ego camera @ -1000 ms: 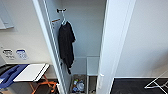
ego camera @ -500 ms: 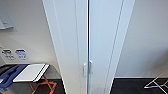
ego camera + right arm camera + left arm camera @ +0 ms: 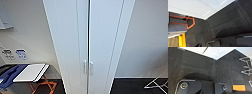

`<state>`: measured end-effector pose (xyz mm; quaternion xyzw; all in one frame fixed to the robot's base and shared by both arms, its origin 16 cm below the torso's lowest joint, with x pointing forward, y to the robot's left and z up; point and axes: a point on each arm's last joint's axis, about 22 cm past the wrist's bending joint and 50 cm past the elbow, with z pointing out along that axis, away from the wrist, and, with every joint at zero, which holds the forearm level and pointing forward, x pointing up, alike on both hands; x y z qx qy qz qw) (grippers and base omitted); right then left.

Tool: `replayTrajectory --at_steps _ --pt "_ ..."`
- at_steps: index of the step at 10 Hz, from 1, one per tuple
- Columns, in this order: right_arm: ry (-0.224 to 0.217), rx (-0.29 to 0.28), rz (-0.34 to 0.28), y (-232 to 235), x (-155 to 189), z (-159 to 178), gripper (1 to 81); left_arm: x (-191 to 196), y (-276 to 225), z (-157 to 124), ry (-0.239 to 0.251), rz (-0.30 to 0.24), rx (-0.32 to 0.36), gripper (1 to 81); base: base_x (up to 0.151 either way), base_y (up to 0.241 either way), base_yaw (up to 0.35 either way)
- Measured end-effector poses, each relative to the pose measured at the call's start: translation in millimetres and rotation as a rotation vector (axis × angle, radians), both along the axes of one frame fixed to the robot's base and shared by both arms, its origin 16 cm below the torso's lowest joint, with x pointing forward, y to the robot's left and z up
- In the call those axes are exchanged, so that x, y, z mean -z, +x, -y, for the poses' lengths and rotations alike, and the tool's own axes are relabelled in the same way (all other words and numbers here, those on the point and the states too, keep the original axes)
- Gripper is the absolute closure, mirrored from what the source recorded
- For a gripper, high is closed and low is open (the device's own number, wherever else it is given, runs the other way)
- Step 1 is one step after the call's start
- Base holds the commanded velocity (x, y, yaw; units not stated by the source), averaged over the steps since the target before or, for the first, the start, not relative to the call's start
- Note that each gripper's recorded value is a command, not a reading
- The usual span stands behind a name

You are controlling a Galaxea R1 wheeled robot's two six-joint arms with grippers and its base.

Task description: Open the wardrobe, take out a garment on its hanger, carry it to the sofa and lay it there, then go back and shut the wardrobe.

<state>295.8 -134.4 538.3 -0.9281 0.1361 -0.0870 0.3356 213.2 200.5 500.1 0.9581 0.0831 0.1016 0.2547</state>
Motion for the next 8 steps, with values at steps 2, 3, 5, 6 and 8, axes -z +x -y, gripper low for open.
replayTrajectory --at_steps 2,3,5,6,8 --pt "-0.103 -0.029 -0.040 -44 39 24 1.0 40 -81 -29 0.111 -0.060 0.071 1.0 0.000 0.000 0.000" --pt "-0.154 -0.042 -0.055 -64 56 35 1.0 49 -108 -17 0.109 -0.069 0.100 1.0 0.000 0.000 0.000" --pt "-0.244 -0.081 -0.088 -111 86 54 1.0 59 -132 4 0.090 -0.055 0.142 1.0 0.000 0.000 0.000" --pt "-0.267 -0.108 -0.118 -147 97 54 1.0 65 -149 0 0.109 -0.065 0.158 1.0 0.000 0.000 0.000" --pt "-0.295 -0.156 -0.172 -214 111 49 1.0 71 -203 7 0.114 -0.111 0.185 1.0 0.000 0.000 0.000"
